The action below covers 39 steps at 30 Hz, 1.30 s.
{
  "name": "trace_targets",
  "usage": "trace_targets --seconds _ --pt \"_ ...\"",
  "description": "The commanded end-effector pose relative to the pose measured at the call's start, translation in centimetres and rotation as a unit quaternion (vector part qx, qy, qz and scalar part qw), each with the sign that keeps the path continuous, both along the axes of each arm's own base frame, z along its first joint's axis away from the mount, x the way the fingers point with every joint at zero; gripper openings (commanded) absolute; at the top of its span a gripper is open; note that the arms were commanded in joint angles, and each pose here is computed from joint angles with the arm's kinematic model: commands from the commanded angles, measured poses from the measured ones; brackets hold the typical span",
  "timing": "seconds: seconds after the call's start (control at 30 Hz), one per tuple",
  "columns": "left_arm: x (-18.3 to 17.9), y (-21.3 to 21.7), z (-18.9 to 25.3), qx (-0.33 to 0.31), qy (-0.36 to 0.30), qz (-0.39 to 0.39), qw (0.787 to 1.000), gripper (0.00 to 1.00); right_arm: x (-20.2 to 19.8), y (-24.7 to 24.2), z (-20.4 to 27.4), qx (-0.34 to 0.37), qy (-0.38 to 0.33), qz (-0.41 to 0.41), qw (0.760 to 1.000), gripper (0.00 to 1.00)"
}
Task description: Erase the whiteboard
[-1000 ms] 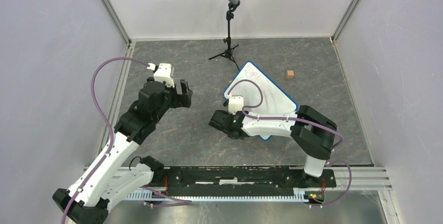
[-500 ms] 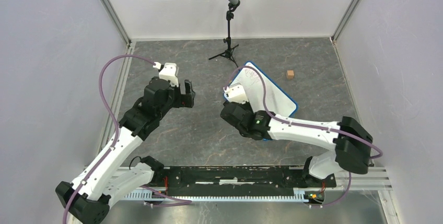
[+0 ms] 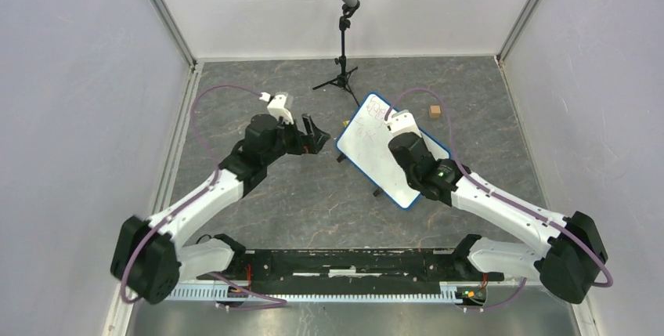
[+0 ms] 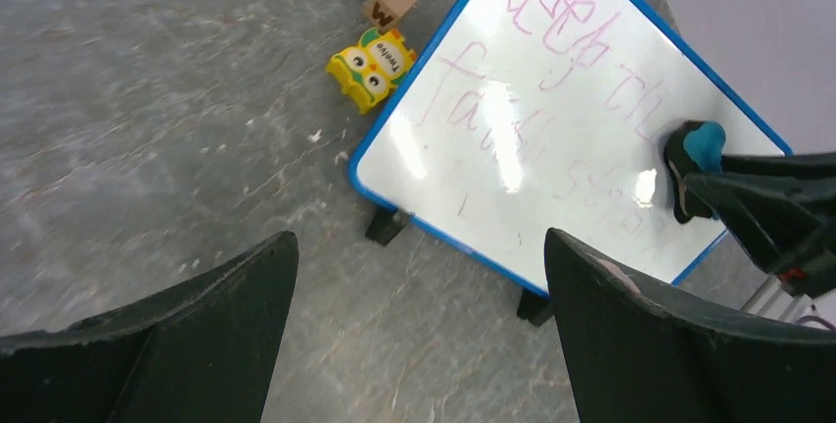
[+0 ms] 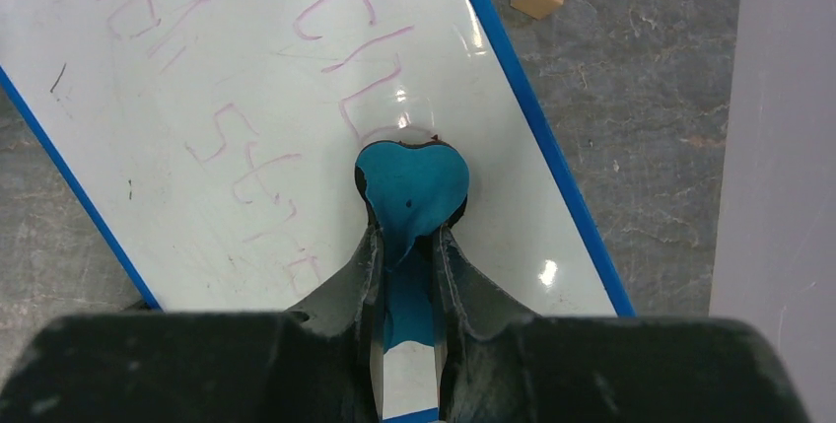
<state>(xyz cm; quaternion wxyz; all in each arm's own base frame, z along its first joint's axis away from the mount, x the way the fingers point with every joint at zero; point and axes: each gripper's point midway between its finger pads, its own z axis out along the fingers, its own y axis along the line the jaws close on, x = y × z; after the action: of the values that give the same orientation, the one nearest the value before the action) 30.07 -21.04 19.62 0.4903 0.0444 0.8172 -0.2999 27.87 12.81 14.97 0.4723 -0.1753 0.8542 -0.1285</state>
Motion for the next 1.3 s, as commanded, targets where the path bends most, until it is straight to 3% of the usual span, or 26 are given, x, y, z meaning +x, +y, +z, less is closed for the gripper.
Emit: trace_targets --seconds 0.0,0.1,0.27,0.37,0.57,0.8,0.93,1.1,1.27 --pt "4.4 -3.3 3.6 -0.1 -0.065 -0.026 0.993 1.0 0.5 0.2 0.8 -0.01 0.002 0.04 0.999 0.11" --pt "6.9 -4.4 3.1 -0.137 -0.08 -0.064 0.985 0.98 1.1 0.1 1.5 -0.016 -0.004 0.038 0.999 0.12" --pt "9.5 -7.0 -0.3 -0.117 -0.079 -0.157 0.977 0.85 1.6 1.3 1.9 -0.017 0.002 0.062 0.998 0.12" --pt "10.1 -7.5 -1.7 -0.147 -0.074 -0.202 0.965 0.78 2.1 1.6 2.2 -0.028 0.005 0.065 0.997 0.13" --pt "10.6 -7.8 -5.2 -0.143 -0.028 -0.241 0.959 0.73 2.8 1.9 2.7 -0.046 0.008 0.067 0.997 0.13" --pt "9.4 -8.0 -6.8 -0.159 -0.007 -0.25 0.955 0.65 2.9 1.8 2.5 -0.042 -0.002 0.063 0.997 0.15" --pt "9.2 -7.6 -9.5 -0.116 0.015 -0.215 0.969 0.64 3.0 1.6 2.4 -0.046 -0.005 0.054 0.997 0.15" --pt "9.2 -8.0 -11.2 -0.092 0.033 -0.221 0.97 0.63 3.1 1.6 2.3 -0.058 -0.005 0.048 0.997 0.14" --pt "9.1 -8.5 -11.7 -0.092 0.043 -0.235 0.967 0.5 2.9 1.0 1.9 -0.111 -0.005 0.029 0.993 0.13"
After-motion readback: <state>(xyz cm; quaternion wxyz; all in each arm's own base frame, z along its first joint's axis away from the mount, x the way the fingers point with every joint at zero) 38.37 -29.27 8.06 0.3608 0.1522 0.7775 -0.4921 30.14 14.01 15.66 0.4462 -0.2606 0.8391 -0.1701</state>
